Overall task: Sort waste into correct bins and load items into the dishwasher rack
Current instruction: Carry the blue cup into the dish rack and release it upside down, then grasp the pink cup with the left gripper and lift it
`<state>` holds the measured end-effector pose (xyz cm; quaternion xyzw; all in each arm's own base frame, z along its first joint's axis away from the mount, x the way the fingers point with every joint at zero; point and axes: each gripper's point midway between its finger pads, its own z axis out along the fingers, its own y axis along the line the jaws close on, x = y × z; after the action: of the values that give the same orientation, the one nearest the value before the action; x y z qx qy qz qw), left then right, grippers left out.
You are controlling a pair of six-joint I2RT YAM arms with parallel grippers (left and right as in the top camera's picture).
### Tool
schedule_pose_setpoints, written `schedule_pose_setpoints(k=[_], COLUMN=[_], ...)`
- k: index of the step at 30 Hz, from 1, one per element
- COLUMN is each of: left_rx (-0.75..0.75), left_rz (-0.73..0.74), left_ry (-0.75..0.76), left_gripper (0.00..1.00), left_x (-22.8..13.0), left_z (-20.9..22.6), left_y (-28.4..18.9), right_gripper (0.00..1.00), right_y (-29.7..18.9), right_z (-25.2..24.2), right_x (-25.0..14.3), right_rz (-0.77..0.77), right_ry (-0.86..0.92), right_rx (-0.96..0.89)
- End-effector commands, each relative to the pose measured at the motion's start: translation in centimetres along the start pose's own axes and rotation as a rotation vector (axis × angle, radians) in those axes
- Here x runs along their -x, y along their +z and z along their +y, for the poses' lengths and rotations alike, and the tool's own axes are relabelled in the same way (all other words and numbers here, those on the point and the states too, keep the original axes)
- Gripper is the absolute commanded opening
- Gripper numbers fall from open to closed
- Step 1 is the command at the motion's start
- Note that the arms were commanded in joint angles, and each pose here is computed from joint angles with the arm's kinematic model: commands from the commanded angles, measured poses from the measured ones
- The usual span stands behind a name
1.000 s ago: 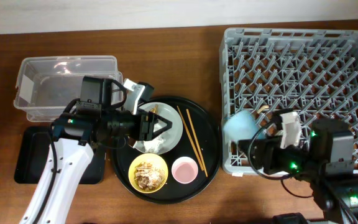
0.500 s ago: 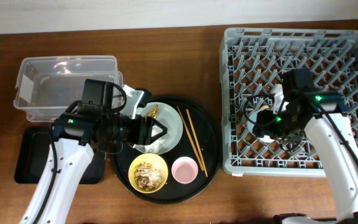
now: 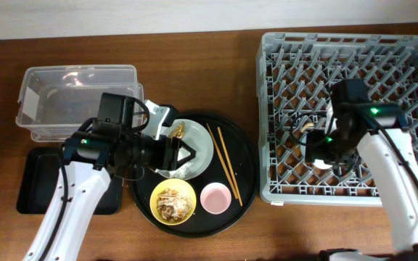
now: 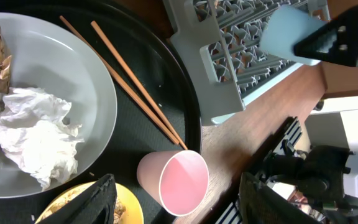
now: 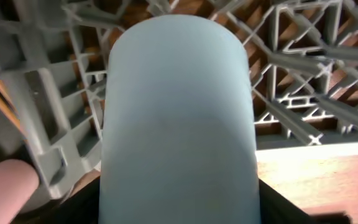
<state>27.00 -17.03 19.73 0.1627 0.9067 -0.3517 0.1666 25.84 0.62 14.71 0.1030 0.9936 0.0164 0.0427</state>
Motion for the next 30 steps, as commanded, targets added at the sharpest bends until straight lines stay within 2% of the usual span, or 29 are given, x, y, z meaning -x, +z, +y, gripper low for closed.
schedule_pose_setpoints(k=[1,3,6,10,14,15,17,20,21,24,26,28,30], left_rx=[0.016,0.084,0.187,0.443,0.459,0.464,0.474,0.444,0.437,0.405,0.339,0.075,-0.152], left_rz=[0.026,0.066,0.121,0.177,0.215,0.226,0.269,0.316,0.317,0.255,0.150,0.027,-0.007], left_ry=[0.036,0.079,0.156,0.151,0.190,0.179,0.134,0.117,0.115,0.132,0.137,0.160,0.180], left_gripper=[0.61,0.60,0.60,0.60,0.60,0.57,0.41,0.23,0.01,0.00,0.00,0.00,0.00], left_x=[-0.5,-1.3,-2.5,-5.0,-7.9,-8.4,-9.5,-10.4,-10.4,-7.8,-3.9,0.9,2.4], left_z=[-0.5,-0.6,-0.9,0.4,1.5,2.0,2.9,2.9,2.7,0.6,-2.4,-6.9,-9.3], left_y=[0.4,1.3,2.5,3.8,8.6,9.5,10.8,11.7,11.7,10.8,8.4,4.6,2.4], right_gripper=[0.78,0.92,0.92,0.94,0.95,0.95,0.95,0.95,0.95,0.94,0.91,0.87,0.87], right_y=[1.6,1.3,-0.9,-7.8,-11.3,-11.7,-11.9,-11.7,-11.7,-11.6,-11.0,-9.9,-10.2], right_z=[-0.4,-0.1,1.6,4.6,5.2,5.4,5.4,5.4,5.4,5.8,6.8,9.4,12.4], right_x=[-0.3,0.4,1.3,0.8,-1.1,-1.6,-2.2,-2.4,-2.4,-2.8,-3.8,-5.7,-7.3], right_rz=[0.056,0.022,-0.039,-0.250,-0.352,-0.358,-0.353,-0.342,-0.341,-0.330,-0.292,-0.232,-0.228], right_ry=[0.010,0.010,0.005,-0.037,-0.069,-0.078,-0.078,-0.076,-0.078,-0.129,-0.186,-0.334,-0.514], right_rx=[-0.022,-0.009,0.091,0.303,0.386,0.403,0.409,0.407,0.410,0.426,0.479,0.577,0.714])
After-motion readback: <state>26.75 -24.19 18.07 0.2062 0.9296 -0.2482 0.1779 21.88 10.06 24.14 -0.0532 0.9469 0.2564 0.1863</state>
